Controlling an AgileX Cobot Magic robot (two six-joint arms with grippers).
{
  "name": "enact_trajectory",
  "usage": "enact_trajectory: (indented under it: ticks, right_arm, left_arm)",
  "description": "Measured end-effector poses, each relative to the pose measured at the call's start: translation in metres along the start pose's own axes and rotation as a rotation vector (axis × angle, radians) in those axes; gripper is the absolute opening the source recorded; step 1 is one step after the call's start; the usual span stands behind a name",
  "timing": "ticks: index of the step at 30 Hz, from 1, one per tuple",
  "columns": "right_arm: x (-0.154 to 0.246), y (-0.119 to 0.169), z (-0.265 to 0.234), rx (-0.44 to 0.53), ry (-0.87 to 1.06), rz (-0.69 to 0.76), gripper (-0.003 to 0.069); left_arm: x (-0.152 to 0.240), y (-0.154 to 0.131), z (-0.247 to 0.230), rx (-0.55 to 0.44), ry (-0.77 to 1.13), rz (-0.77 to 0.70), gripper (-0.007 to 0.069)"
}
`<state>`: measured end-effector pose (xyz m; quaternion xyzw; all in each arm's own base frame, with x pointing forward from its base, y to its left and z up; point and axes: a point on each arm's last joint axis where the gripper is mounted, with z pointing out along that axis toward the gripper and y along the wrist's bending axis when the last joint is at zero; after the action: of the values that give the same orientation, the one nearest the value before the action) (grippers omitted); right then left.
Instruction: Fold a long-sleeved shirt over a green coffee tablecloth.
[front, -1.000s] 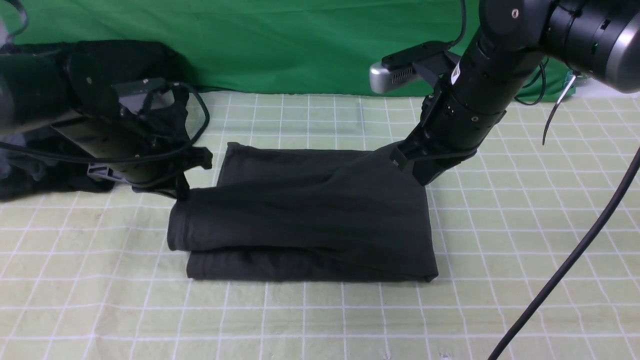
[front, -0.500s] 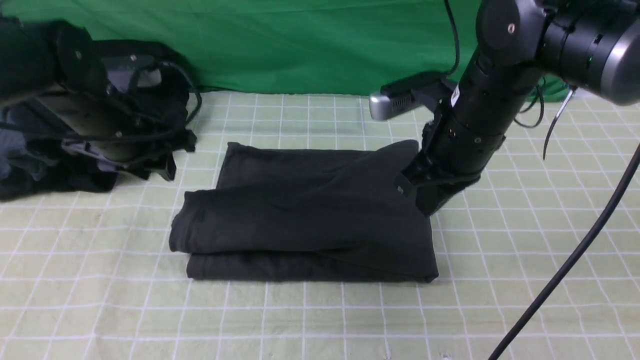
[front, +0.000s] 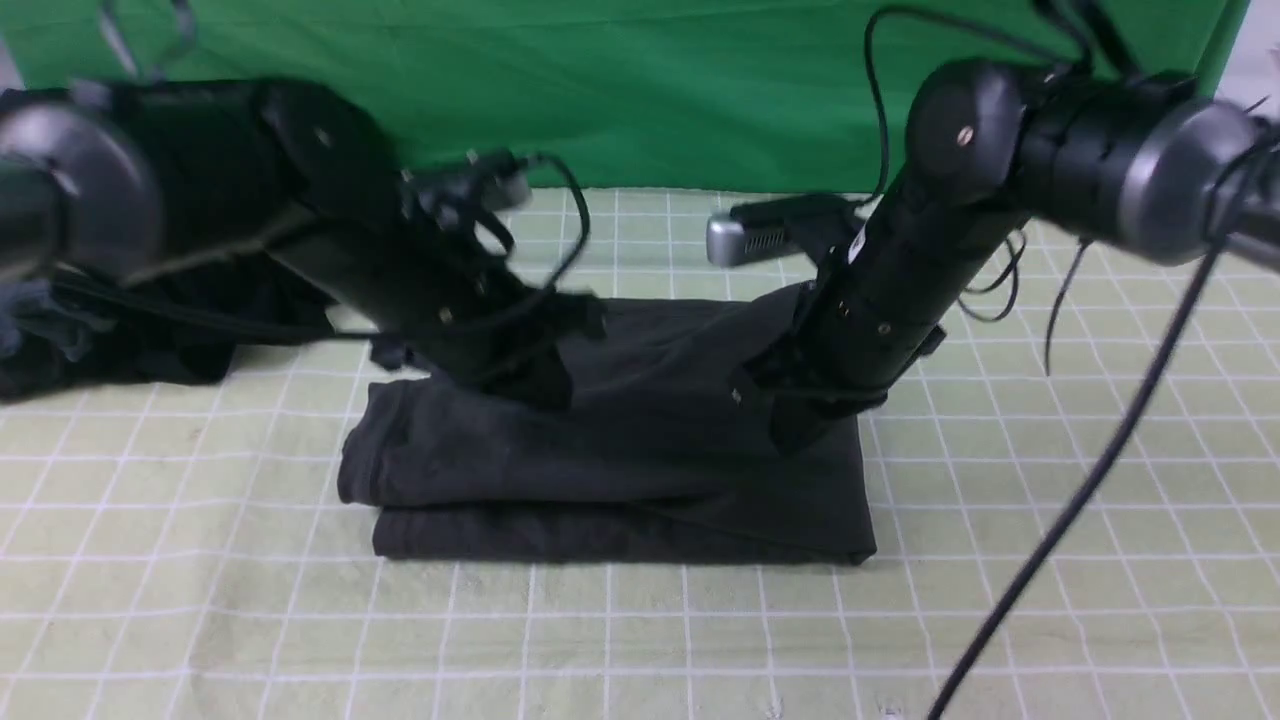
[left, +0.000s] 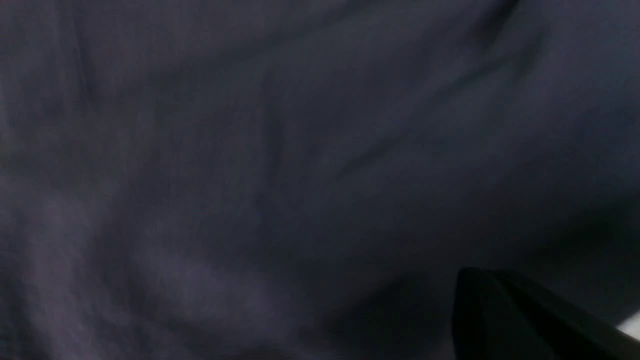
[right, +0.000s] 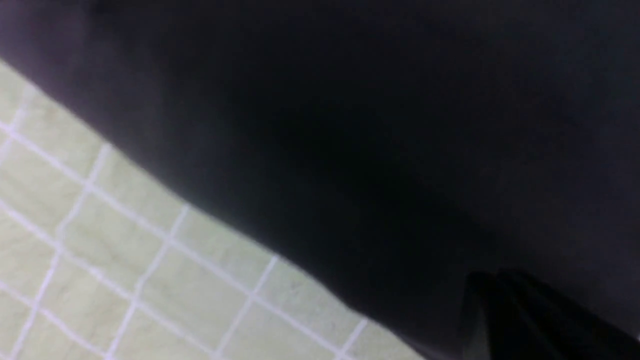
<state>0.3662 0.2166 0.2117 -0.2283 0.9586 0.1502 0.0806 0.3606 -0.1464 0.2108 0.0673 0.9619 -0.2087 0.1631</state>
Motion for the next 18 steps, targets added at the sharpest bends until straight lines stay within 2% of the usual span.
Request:
enact_trajectory:
  ticks: [4,9,14,18]
  right_arm:
    - [0.002,-0.005,0.019,0.007,0.061,0.015,-0.0001]
    - [0.016,-0.016,0.039,0.067,0.160,0.029,-0.0001]
    - [0.020,-0.018,0.042,0.071,0.161,0.035,-0.0001]
    - [0.021,-0.018,0.037,0.084,0.150,0.024,-0.0001]
  left_arm:
    - [0.018,0.014,0.019,-0.034,0.086,-0.017,-0.0006]
    - [0.043,0.029,0.030,-0.060,0.164,-0.053,-0.0006]
    - [0.046,0.029,0.029,-0.057,0.166,-0.033,-0.0005]
    - [0.040,0.025,0.010,-0.065,0.107,0.006,-0.0004]
